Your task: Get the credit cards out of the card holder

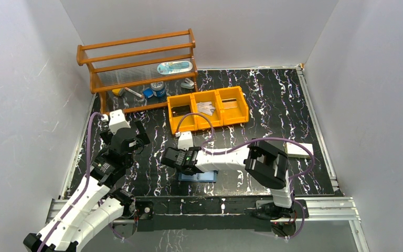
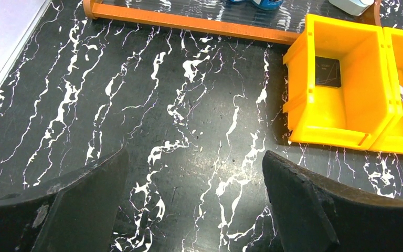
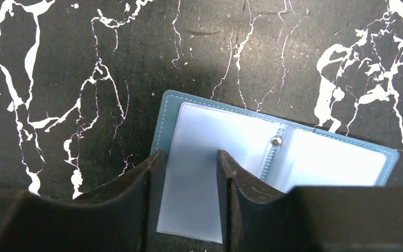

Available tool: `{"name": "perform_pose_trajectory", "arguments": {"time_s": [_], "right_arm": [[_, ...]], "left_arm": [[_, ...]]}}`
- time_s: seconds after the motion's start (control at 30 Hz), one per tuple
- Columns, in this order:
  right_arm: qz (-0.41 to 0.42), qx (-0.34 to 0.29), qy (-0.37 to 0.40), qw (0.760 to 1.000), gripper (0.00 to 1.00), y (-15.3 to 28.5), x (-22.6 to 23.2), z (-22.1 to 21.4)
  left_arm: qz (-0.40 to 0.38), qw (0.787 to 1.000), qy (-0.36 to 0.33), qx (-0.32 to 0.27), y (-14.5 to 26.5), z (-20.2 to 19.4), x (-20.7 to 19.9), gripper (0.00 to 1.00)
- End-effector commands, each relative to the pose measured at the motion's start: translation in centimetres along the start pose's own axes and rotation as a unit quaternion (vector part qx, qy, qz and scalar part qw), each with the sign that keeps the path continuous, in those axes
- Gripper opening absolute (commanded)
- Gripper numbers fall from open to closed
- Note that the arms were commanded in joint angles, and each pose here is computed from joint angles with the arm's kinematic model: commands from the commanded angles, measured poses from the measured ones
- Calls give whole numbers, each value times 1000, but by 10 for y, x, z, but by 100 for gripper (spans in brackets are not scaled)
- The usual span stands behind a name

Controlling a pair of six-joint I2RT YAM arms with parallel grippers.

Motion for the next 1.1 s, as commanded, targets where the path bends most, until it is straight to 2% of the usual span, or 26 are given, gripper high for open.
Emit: {"name": "perform_pose_trajectory", "arguments": {"time_s": [0.0, 0.1, 0.27, 0.37, 0.5, 0.6, 0.7, 0.8, 0.97, 1.07], "right_arm": [[10, -20, -29, 999, 43, 5, -1, 5], [28, -25, -41, 998, 33, 7, -3, 6], [80, -37, -63, 994, 26, 23, 2, 16], [107, -38, -77, 991, 14, 27, 3, 15], [135, -41, -97, 985, 8, 37, 2, 20], [141, -44, -104, 983, 8, 39, 0, 21], [138, -49, -111, 983, 15, 42, -8, 24], [126, -49, -124, 983, 25, 40, -27, 26], [171, -7, -138, 976, 28, 32, -48, 24], [203, 9, -163, 965, 28, 29, -58, 21]], "left_arm": [[-3, 1000, -3, -1, -2, -1, -1, 99], [-11, 1000, -6, 0, -2, -1, -3, 98], [-26, 1000, -13, 4, -3, -3, -7, 98], [-41, 999, -18, 7, -4, -4, -12, 98], [-62, 998, -26, 14, -5, -7, -18, 98], [-80, 996, -33, 23, -5, -10, -24, 98], [-131, 990, -33, 44, -5, -18, -39, 98], [-225, 970, -20, 88, 0, -32, -67, 98], [-370, 913, 16, 171, 16, -48, -112, 91], [-428, 876, 35, 219, 22, -62, -131, 84]]}}
Point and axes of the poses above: each gripper's point midway between its finger pads, its own y axis back along the fingers, its own x axis along the line the jaws close on, z = x × y, the point moved 5 cm from there along y, back along the fingers, and after that the axes turned 10 degrees about -y, right-handed, at the moved point
